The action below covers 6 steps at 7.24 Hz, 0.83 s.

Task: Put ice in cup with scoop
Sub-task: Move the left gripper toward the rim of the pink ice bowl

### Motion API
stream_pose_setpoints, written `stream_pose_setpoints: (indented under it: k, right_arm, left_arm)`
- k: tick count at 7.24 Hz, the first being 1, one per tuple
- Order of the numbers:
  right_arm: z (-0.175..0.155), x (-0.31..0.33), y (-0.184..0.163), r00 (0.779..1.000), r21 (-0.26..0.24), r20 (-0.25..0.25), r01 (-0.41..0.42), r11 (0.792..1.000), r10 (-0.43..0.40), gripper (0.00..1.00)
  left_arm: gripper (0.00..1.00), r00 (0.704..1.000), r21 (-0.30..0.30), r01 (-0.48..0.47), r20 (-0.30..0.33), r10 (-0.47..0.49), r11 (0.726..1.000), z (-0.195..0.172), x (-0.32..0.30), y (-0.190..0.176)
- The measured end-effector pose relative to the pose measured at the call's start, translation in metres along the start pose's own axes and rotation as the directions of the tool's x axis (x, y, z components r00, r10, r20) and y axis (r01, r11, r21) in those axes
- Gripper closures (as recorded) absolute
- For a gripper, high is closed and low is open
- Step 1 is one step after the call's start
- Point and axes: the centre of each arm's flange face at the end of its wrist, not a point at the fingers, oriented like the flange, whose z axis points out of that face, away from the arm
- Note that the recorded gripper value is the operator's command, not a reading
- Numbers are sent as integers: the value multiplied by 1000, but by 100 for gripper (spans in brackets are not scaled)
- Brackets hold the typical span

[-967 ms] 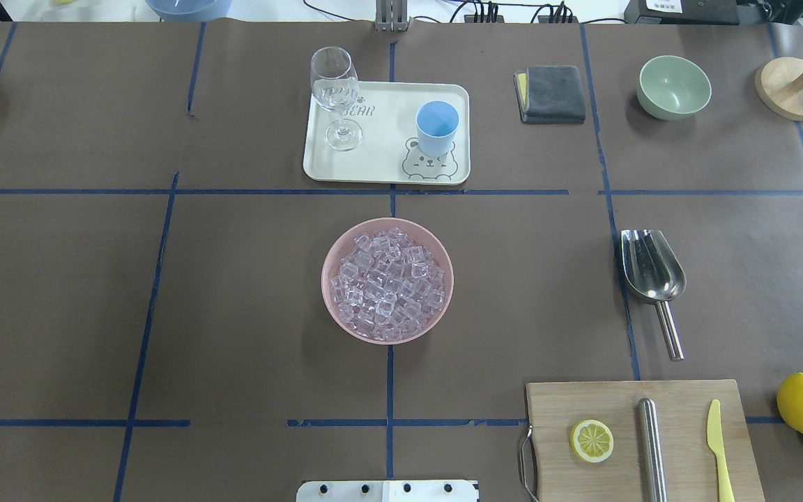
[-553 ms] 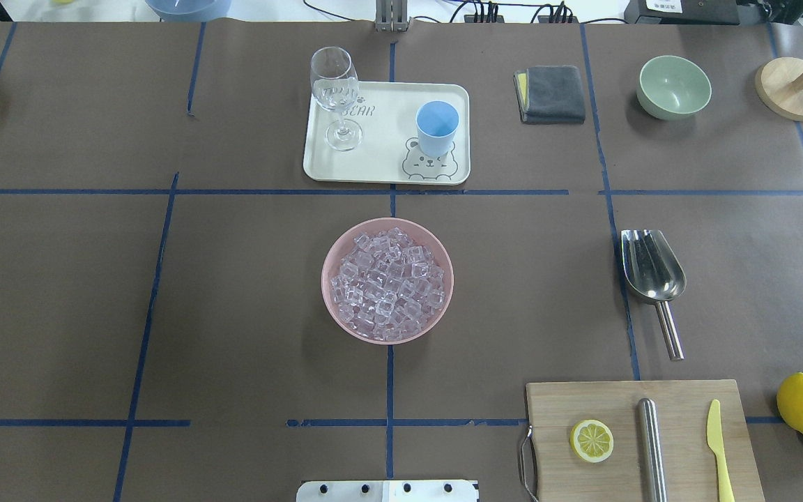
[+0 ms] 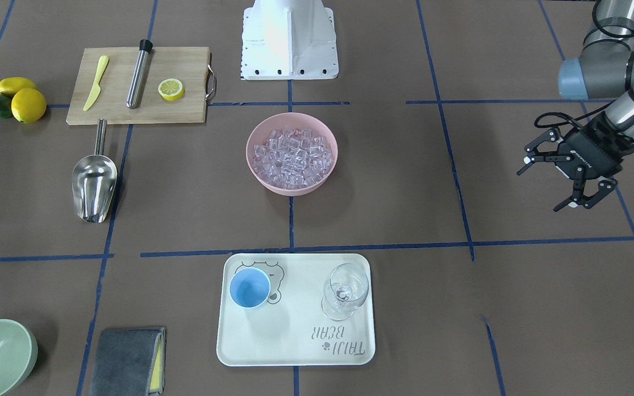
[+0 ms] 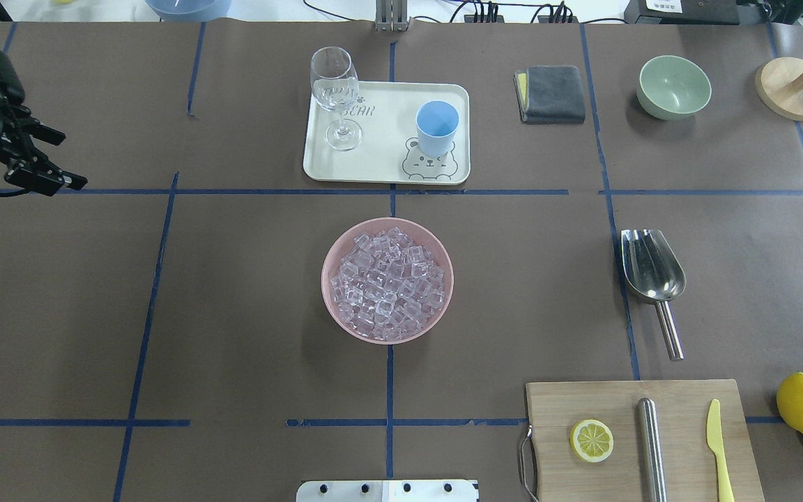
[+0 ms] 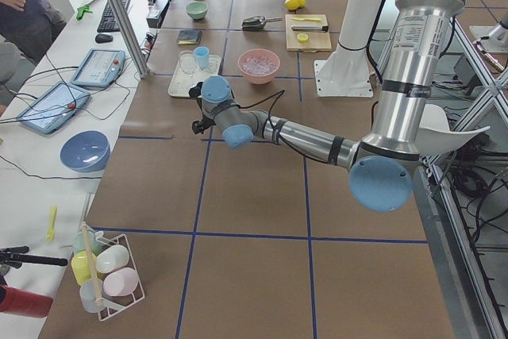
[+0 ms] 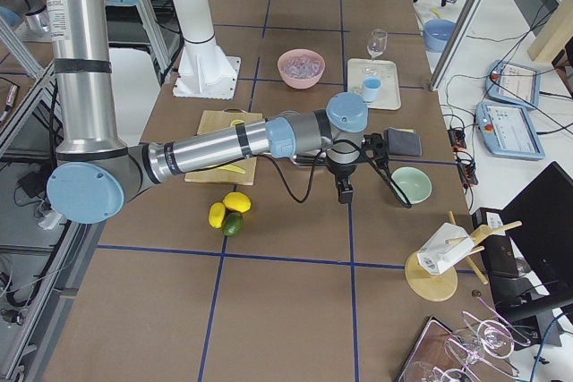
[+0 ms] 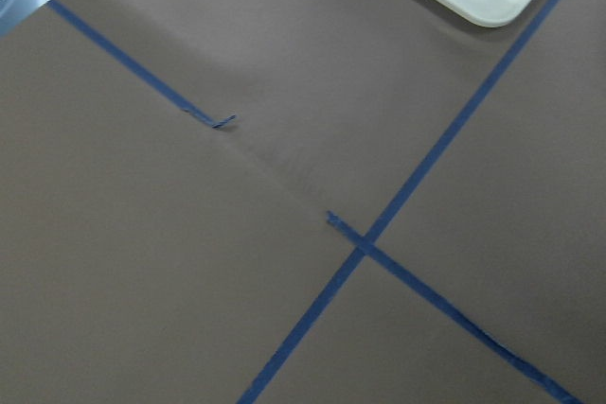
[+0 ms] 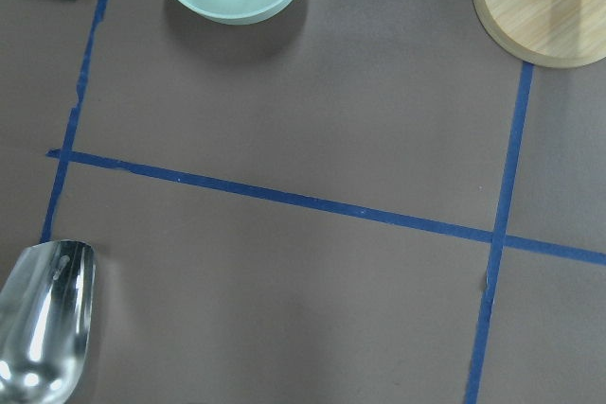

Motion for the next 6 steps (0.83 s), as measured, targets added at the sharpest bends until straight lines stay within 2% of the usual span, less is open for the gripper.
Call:
stream_pose_setpoints:
  k: [1,2,4,6]
  right_arm:
    - [0,0,0,1000,0,0,1,1000,-1,0]
    - [-1,-1,0,1000,1,0,2,1000,-2,0]
    - [-3,-3,0,1000,5,1,6,1000,-6,0]
    - [-7,-12,0,1000,13,4,25,1000,-25,0]
  left_arm:
    - [0,998,1,-41,-43,41,999,23,23,-19]
    - [0,994,4,-87,-60,87,996,50,51,-41]
    - [0,992,5,-123,-10,123,992,97,97,-71]
    - [0,986,33,-169,-10,169,985,126,138,-90]
